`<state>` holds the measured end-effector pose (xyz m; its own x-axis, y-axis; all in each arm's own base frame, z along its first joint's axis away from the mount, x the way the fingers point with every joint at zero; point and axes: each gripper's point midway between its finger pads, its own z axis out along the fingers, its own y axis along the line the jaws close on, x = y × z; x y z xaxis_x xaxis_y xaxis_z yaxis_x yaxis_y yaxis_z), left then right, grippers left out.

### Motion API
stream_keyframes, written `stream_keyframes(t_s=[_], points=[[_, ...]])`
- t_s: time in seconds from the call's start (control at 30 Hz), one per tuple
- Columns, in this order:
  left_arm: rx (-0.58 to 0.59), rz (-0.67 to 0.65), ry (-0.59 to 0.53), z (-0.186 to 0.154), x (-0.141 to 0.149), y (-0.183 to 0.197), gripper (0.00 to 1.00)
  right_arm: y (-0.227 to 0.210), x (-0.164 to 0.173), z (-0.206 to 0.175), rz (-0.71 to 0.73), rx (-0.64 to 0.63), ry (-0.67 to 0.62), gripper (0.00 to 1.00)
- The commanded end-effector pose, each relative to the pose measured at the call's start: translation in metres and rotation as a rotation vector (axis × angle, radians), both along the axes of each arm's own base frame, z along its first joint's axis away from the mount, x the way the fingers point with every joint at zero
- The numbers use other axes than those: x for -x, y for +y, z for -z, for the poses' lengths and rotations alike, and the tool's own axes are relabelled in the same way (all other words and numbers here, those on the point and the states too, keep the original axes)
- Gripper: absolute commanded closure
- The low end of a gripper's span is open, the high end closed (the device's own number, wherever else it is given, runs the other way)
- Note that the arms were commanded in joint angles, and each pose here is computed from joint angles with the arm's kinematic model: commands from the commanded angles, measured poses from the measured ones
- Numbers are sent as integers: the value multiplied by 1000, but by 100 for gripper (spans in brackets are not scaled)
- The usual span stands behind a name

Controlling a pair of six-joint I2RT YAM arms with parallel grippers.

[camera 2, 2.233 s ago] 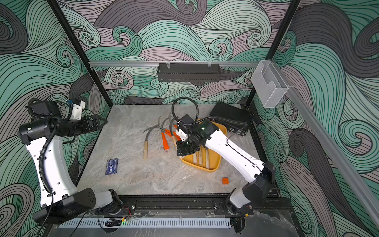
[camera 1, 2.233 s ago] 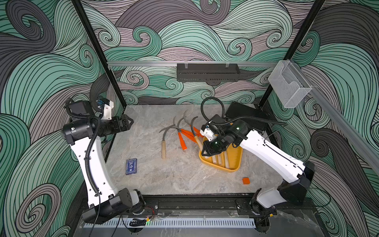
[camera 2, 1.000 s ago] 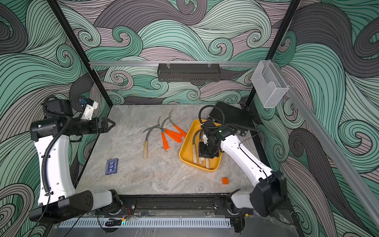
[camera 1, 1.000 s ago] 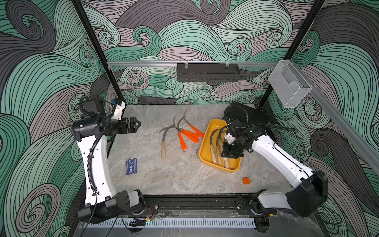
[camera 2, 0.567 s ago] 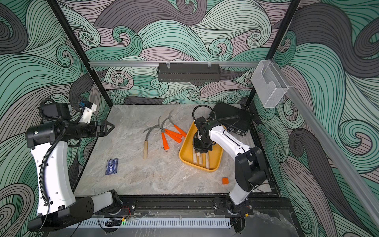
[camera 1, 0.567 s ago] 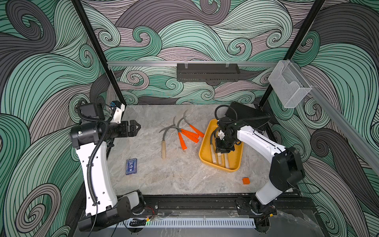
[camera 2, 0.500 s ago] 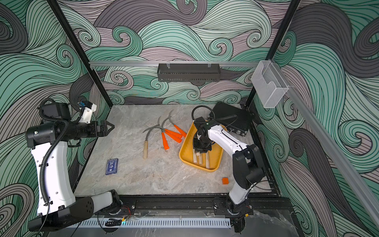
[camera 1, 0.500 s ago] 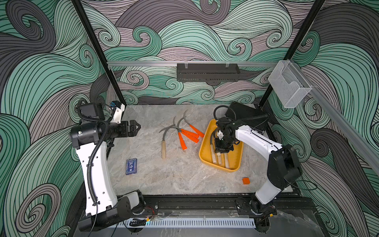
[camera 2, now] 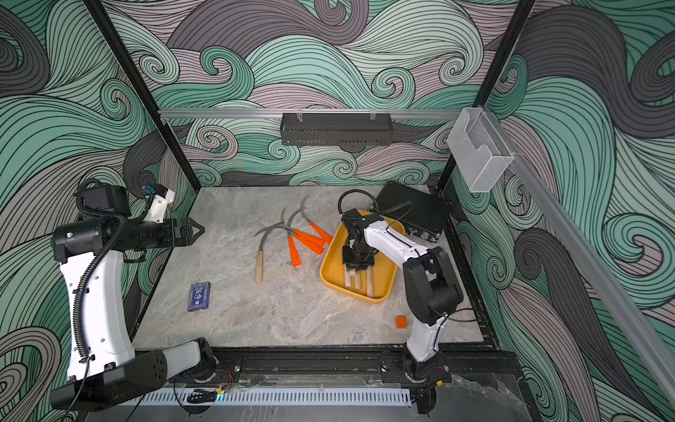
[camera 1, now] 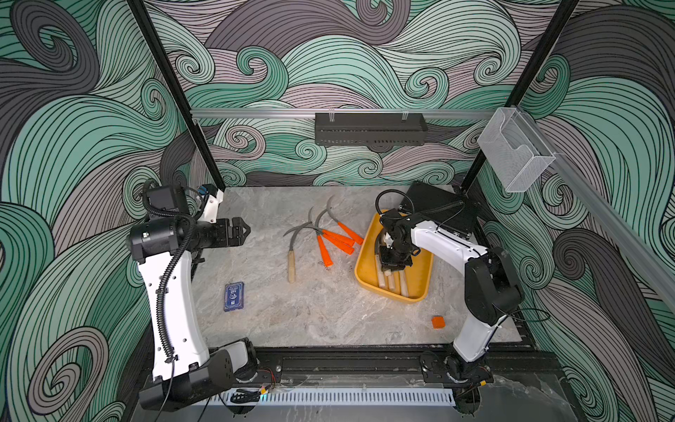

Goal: Put small sickles into storage boxes
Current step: Place the sickle in the storage box.

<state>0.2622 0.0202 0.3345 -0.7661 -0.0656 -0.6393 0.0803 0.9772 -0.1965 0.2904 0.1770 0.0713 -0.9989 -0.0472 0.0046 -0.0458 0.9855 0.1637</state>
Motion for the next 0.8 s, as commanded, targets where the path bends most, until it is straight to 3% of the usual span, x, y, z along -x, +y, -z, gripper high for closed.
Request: stream_keyframes(t_s=[0.0, 0.77], points=[[-4, 10, 17, 2, 5, -2, 4, -6, -2, 11, -4, 28, -1, 87], [-5, 28, 0, -2, 5, -4, 4, -2, 5, 3, -15, 15, -10, 66]])
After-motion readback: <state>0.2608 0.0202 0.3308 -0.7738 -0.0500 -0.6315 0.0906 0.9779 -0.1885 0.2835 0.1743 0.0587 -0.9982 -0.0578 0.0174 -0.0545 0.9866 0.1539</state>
